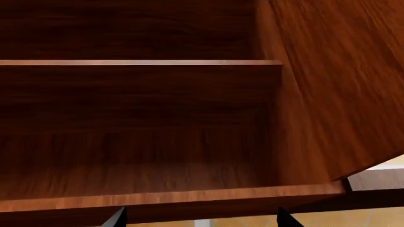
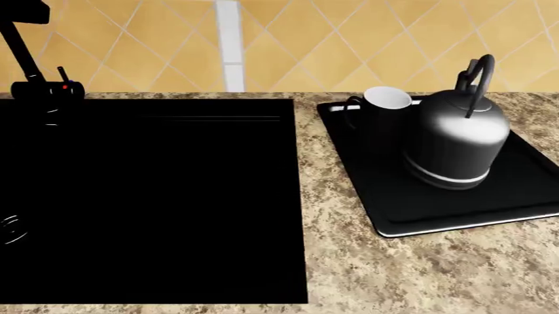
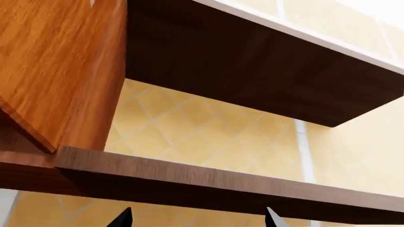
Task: Pick the kettle from the counter and place it on the tray. Then pick the mug from the cabinet and place it on the tray. Then close the cabinet doors.
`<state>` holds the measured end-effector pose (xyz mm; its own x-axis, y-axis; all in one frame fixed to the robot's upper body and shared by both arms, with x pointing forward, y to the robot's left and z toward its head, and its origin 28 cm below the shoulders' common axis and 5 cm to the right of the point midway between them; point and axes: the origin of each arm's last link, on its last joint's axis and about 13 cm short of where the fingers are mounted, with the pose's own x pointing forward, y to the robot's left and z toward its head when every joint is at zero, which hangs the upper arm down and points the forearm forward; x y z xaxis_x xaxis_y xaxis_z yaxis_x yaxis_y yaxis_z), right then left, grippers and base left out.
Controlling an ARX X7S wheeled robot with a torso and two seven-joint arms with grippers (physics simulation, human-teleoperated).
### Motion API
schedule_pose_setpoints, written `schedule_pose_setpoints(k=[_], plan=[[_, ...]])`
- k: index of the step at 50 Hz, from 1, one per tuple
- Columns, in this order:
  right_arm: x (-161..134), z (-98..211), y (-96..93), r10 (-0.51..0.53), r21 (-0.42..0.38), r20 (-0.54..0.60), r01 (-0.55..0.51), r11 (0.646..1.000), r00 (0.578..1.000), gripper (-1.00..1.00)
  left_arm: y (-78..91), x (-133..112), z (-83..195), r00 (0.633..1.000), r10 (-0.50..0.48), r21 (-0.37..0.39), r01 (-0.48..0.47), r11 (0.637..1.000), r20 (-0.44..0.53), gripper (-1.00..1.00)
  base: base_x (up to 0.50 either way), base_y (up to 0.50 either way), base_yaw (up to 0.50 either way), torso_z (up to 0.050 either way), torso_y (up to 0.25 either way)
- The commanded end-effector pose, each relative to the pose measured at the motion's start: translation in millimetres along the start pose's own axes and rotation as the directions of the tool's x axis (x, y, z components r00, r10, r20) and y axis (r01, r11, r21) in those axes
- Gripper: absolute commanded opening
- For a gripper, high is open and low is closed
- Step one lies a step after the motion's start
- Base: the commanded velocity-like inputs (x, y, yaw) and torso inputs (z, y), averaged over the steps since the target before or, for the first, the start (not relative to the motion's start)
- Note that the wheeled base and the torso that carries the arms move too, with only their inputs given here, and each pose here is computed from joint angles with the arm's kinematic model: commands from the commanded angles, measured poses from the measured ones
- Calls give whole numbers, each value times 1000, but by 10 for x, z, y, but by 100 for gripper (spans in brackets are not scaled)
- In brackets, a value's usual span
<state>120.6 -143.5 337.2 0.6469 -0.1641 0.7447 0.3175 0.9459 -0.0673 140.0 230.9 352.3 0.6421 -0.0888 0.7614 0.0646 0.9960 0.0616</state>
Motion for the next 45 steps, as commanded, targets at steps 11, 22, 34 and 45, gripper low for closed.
schedule_pose_setpoints(k=[11,22,34,45], plan=[[-14,-43,20,3,4,-8,-3,1000,1000,100,12,-11,-31,1000,6,0,-6,1000,-7,100,0,500,0,0,0],[-16,-27,12,3,24,-13,-2,1000,1000,100,13,-12,-33,1000,6,-2,-6,1000,-9,100,0,425,0,0,0],[-34,187,-84,-60,-44,-91,56,997,994,100,21,-14,-45,1000,7,1,-7,1000,-13,100,0,0,0,0,0],[20,352,-280,-195,-75,71,200,977,978,100,24,-15,-64,1000,4,-2,-4,1000,-20,100,0,0,0,0,0]])
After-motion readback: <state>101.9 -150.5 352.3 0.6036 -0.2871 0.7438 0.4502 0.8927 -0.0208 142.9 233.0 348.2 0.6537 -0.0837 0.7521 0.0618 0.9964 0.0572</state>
